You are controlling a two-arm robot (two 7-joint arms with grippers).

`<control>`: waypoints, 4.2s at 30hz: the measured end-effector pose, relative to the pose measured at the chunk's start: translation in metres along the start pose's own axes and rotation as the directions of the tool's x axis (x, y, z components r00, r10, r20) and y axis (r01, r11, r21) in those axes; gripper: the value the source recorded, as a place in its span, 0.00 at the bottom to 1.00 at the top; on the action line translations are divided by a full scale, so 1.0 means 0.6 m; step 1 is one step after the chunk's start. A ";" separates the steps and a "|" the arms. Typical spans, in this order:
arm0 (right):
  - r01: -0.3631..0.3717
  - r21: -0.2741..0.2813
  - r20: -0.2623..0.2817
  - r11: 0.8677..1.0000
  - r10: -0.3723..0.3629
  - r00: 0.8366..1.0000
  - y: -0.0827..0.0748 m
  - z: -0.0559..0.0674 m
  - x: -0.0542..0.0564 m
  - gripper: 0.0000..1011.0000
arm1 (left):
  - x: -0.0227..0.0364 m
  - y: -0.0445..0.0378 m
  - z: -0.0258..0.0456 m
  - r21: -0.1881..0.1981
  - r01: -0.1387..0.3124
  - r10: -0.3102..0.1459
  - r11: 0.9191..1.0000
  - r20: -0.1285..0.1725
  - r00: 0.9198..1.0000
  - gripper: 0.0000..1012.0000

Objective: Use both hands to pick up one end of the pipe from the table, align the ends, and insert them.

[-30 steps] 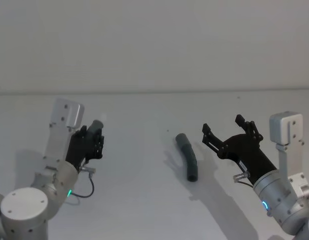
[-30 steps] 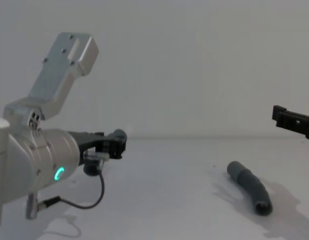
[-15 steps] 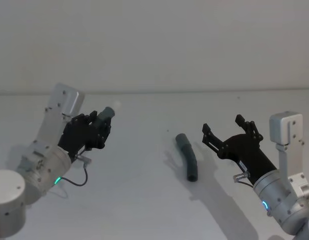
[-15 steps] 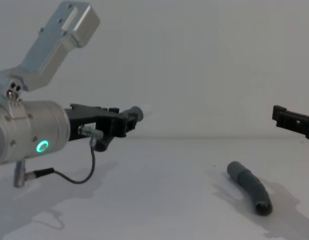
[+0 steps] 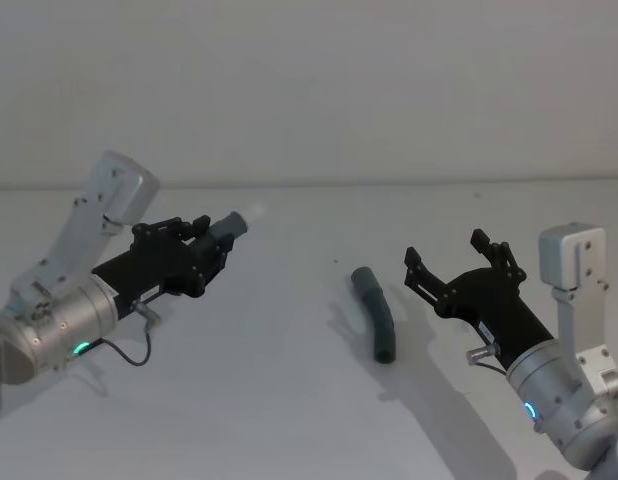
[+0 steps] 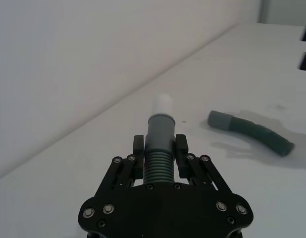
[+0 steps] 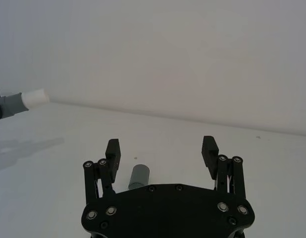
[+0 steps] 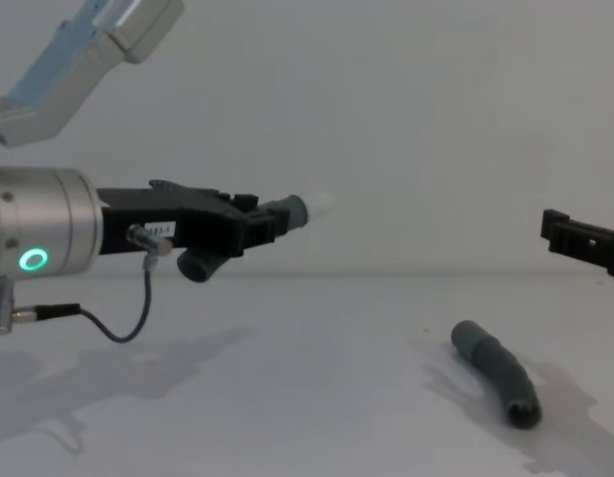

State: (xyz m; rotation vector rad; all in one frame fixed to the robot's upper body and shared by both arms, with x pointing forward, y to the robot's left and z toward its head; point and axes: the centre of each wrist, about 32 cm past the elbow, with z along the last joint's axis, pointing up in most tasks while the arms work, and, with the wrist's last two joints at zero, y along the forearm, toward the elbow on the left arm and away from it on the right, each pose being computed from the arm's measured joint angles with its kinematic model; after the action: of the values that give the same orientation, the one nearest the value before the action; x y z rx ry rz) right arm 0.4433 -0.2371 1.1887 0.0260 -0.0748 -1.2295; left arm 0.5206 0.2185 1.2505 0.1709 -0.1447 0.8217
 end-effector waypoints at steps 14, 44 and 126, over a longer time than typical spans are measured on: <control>0.000 0.000 0.000 1.000 0.000 1.000 0.000 0.000 0.000 0.99 | 0.0639 0.017 0.006 -0.020 0.225 -0.224 0.974 0.065 0.973 0.34; 0.000 0.000 0.000 1.000 0.000 1.000 0.000 0.000 0.000 0.99 | 0.1430 0.045 -0.003 -0.050 0.524 -0.514 0.851 0.137 0.847 0.34; -0.042 -0.427 0.041 0.903 0.066 0.997 0.062 0.060 -0.068 0.99 | 0.1424 0.041 -0.020 -0.083 0.535 -0.522 0.841 0.134 0.842 0.34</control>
State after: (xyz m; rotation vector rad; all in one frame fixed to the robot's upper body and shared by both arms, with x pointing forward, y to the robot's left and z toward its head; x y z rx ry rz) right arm 0.4624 -0.1856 1.2253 -0.3898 0.1476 -1.1687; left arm 0.5606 0.2985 1.2577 0.1342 -0.2338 0.2455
